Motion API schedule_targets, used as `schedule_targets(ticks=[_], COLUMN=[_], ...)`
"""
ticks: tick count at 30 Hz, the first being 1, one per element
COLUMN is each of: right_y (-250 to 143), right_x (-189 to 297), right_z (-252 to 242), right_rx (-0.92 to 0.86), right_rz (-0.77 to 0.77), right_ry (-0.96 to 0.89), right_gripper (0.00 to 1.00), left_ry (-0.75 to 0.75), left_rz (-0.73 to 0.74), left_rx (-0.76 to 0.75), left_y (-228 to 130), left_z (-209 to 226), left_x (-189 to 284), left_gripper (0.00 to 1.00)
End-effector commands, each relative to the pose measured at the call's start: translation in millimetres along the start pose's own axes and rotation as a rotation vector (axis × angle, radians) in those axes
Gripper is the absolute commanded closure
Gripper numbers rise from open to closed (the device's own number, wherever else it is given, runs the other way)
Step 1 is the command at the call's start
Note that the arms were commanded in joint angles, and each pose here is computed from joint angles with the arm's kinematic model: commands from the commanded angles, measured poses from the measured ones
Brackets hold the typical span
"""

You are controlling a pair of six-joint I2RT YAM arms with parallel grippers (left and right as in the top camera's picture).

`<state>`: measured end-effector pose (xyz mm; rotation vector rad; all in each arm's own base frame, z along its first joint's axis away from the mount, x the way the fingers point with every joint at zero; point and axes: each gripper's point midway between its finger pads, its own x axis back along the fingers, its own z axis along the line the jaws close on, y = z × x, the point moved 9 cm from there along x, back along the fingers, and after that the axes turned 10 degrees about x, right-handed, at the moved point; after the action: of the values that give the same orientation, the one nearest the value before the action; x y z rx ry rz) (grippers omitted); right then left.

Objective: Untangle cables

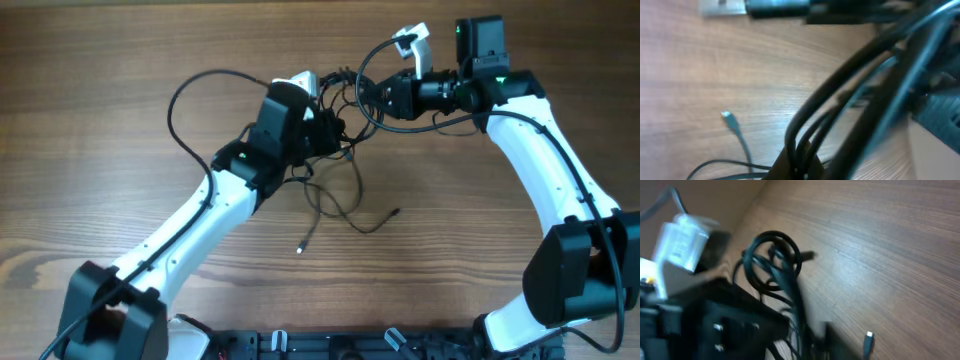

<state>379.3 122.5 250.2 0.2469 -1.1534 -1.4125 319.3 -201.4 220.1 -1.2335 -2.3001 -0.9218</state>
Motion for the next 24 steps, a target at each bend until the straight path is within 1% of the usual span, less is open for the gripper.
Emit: schedule_targets(ticks=[1, 3, 5, 7, 10, 11, 13, 15, 16, 17, 18, 20, 22, 23, 24], right_y=[4.8, 12.0, 18.1, 21.4, 23.1, 23.5, 23.5, 26.4, 29.4, 30.7, 31.7, 34.8, 38.3, 38.4, 38.4], right_x=[27.0, 53.3, 71.7, 75.1, 70.3, 65.1, 52.3, 42.1, 34.9, 30.1, 26.4, 26.9, 27.1, 26.1, 23.9], right_z=[-12.6, -9.8, 3.9, 19.5, 36.0, 38.4, 32.6, 30.5, 28.5, 25.1, 21.9, 20.7, 20.7, 21.6, 23.7], right_rx=[0.010, 0.030, 0.092, 0.153, 0.169, 0.174, 0.180, 0.169, 0.140, 0.125, 0.140, 0.159, 0.179, 0.180, 0.183], right_rz=[-0.054, -0.134, -0.203, -0.245, -0.260, -0.248, -0.196, -0.167, -0.151, -0.138, -0.128, -0.141, -0.158, -0.157, -0.154], right_ry=[-0.047, 0.006, 0.119, 0.260, 0.407, 0.402, 0.263, 0.175, 0.103, 0.027, -0.045, -0.062, -0.065, -0.062, -0.055], right_gripper=[0.41, 0.38, 0.39, 0.43, 0.47, 0.46, 0.48, 0.59, 0.64, 0.65, 0.64, 0.64, 0.66, 0.68, 0.75], left_ry=[-0.138, -0.150, -0.146, -0.147, -0.147, -0.147, -0.148, -0.153, -0.159, -0.162, -0.163, -0.163, -0.165, -0.169, -0.169], left_rz=[-0.055, -0.076, -0.077, -0.076, -0.076, -0.076, -0.074, -0.069, -0.062, -0.059, -0.057, -0.057, -0.056, -0.052, -0.052], left_rx=[-0.426, -0.476, -0.475, -0.475, -0.474, -0.475, -0.475, -0.480, -0.485, -0.488, -0.489, -0.489, -0.489, -0.490, -0.489], left_y=[9.7, 10.5, 10.7, 10.6, 10.6, 10.6, 10.1, 7.7, 5.0, 3.2, 2.7, 2.7, 2.5, 2.2, 2.2], left_z=[-26.8, -31.1, -30.6, -30.7, -30.6, -30.6, -30.9, -32.7, -34.7, -35.9, -36.3, -36.3, -36.4, -36.7, -36.7], left_x=[39.8, 47.0, 46.3, 46.3, 46.3, 46.3, 46.2, 45.6, 44.9, 44.5, 44.4, 44.4, 44.4, 44.4, 44.4], left_gripper=[0.96, 0.96, 0.96, 0.96, 0.96, 0.96, 0.96, 0.96, 0.96, 0.96, 0.96, 0.96, 0.96, 0.96, 0.96])
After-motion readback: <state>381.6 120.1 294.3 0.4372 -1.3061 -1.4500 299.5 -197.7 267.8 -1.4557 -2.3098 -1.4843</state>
